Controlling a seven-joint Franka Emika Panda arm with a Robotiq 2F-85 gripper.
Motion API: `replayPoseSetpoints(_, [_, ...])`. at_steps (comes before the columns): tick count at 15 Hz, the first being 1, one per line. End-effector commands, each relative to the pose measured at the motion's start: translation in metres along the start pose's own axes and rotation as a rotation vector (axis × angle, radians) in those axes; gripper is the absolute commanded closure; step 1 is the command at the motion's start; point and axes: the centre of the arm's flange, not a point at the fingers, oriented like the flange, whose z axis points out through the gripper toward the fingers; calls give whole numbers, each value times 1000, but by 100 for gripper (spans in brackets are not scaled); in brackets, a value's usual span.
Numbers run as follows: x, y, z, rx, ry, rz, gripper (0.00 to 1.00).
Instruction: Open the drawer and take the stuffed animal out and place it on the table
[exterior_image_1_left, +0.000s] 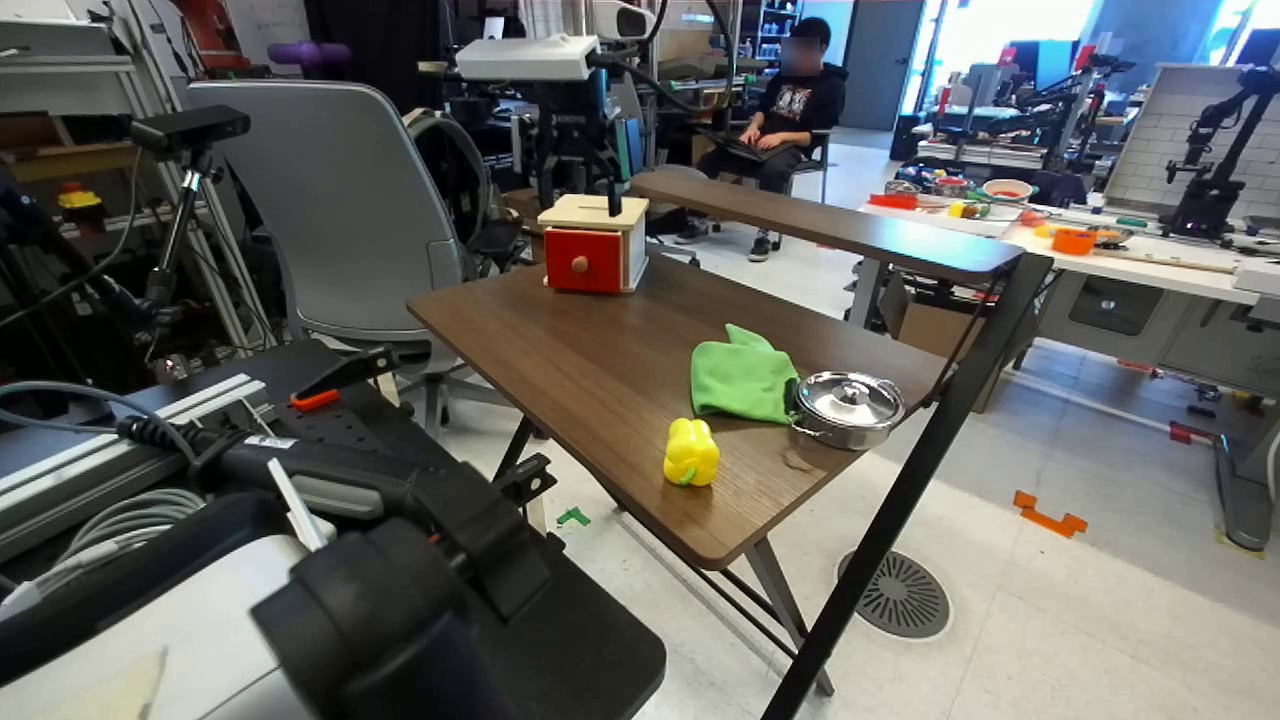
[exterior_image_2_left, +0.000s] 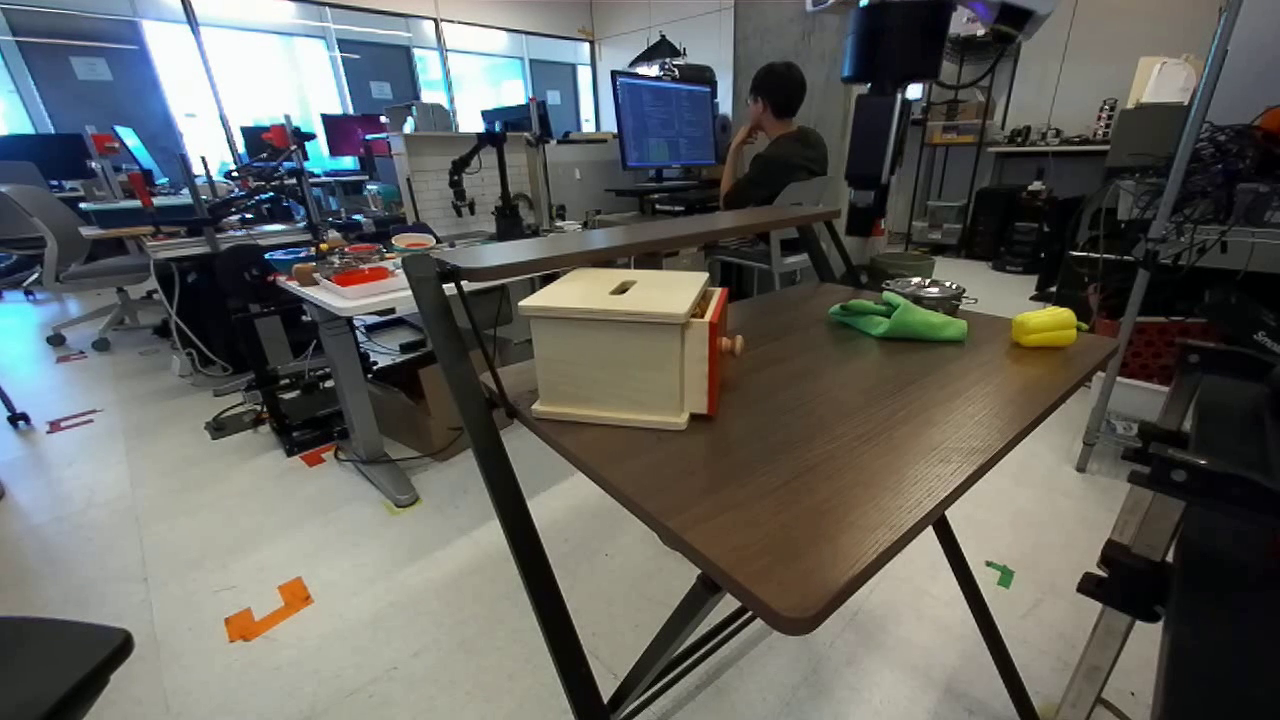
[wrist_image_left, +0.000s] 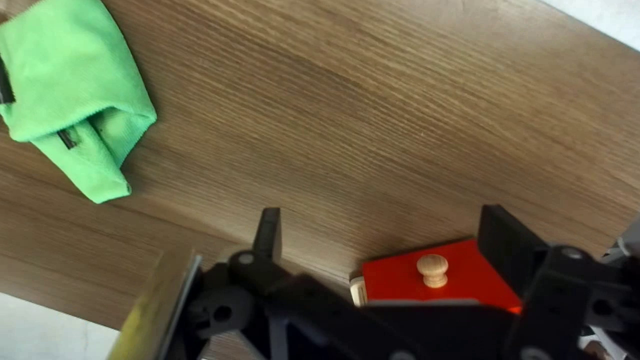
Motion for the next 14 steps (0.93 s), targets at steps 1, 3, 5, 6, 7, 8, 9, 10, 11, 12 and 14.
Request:
replayPoseSetpoints(1, [16,-18,25,-47,61,-37,0])
replayPoseSetpoints(3, [20,-27,37,-46,78,-60,0])
replayPoseSetpoints(5, [23,-33,46,-41,84,-73,0])
replayPoseSetpoints(6, [25,-33,52,-29,81,-75,0])
replayPoseSetpoints(7, [27,-34,55,-26,76,-76,0])
replayPoseSetpoints(8, [29,-34,60,-21,72,-81,0])
replayPoseSetpoints(9, [32,-35,64,-18,65,-85,0])
replayPoseSetpoints(10, [37,-36,69,-13,64,-95,0])
replayPoseSetpoints(11, [40,-37,72,-10,63,-100,0])
replayPoseSetpoints(12, [47,-39,77,-6,59,-106,0])
replayPoseSetpoints(14, [58,-40,84,0,57,-119,0])
